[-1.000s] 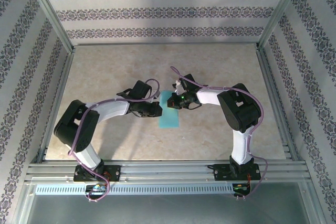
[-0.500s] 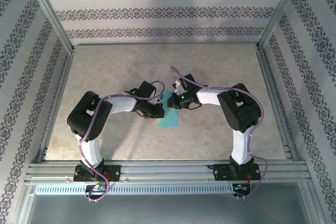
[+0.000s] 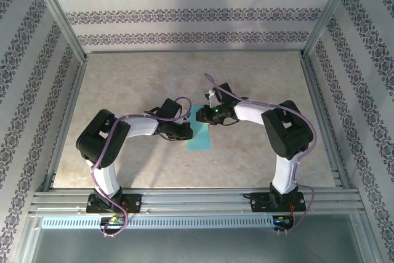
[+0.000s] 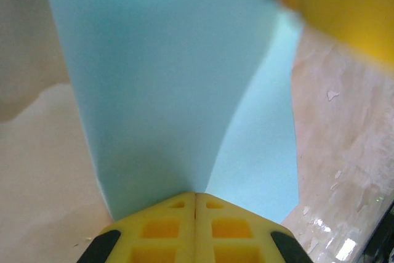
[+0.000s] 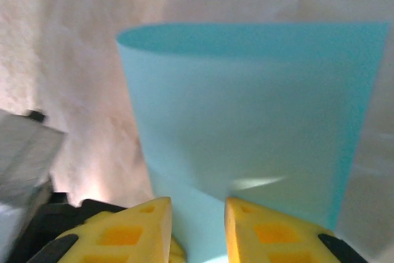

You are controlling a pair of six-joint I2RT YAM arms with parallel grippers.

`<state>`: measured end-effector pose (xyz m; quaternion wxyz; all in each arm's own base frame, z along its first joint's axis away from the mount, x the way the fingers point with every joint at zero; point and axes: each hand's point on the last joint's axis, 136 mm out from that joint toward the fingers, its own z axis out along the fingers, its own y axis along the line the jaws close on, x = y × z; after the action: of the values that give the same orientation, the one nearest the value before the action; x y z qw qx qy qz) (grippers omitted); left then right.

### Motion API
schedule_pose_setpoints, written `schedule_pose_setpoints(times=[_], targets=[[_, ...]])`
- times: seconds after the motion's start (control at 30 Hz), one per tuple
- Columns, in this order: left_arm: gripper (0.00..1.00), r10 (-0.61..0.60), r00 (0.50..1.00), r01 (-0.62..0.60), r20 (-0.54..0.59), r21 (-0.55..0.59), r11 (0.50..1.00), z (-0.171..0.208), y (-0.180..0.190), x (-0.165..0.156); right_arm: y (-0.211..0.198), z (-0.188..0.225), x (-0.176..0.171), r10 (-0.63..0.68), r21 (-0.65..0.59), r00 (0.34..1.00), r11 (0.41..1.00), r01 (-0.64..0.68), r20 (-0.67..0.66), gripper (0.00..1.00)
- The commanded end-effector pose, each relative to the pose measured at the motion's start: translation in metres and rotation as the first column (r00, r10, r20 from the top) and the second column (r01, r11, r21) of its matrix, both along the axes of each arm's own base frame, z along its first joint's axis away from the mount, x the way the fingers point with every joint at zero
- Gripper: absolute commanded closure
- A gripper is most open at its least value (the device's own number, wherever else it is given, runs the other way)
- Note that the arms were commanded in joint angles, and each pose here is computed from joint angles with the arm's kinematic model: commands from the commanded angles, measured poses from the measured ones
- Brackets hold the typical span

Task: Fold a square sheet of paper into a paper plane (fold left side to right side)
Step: Hold the square sheet of paper at the center of the table.

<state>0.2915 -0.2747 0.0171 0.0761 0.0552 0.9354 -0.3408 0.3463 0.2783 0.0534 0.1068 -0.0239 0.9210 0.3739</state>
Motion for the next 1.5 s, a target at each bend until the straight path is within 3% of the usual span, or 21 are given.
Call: schedule_pose_setpoints(times=[0.0,0.17,0.3,0.53,1.07,1.47], targets=[[0.96,0.034,0.994,-0.023,-0.102,0.112,0.993,-0.031,0.016,-0.029,-0.013,0.018,-0.016,0.001,0.016,1.0,1.0,-0.001,-0.001,0.76],[0.96,0.032,0.994,-0.02,-0.103,0.117,0.993,-0.032,0.014,-0.03,-0.015,0.012,-0.058,0.026,0.05,0.997,0.999,-0.022,-0.075,1.0],[0.96,0.029,0.995,-0.017,-0.098,0.121,0.992,-0.03,0.013,-0.03,-0.007,-0.004,-0.083,0.048,0.038,0.992,0.998,-0.044,-0.119,1.0],[0.96,0.035,0.995,-0.024,-0.096,0.11,0.994,-0.027,0.012,-0.028,0.003,-0.029,-0.089,0.048,0.005,0.986,0.999,-0.047,-0.159,1.0],[0.95,0.086,0.996,-0.09,-0.036,-0.165,0.982,0.026,-0.015,0.018,-0.025,-0.072,-0.104,0.023,-0.148,0.97,0.987,-0.06,-0.241,1.0],[0.95,0.098,0.995,-0.099,-0.014,-0.133,0.986,0.013,-0.011,0.029,-0.029,-0.077,-0.105,0.029,-0.166,0.969,0.983,-0.072,-0.247,1.0]])
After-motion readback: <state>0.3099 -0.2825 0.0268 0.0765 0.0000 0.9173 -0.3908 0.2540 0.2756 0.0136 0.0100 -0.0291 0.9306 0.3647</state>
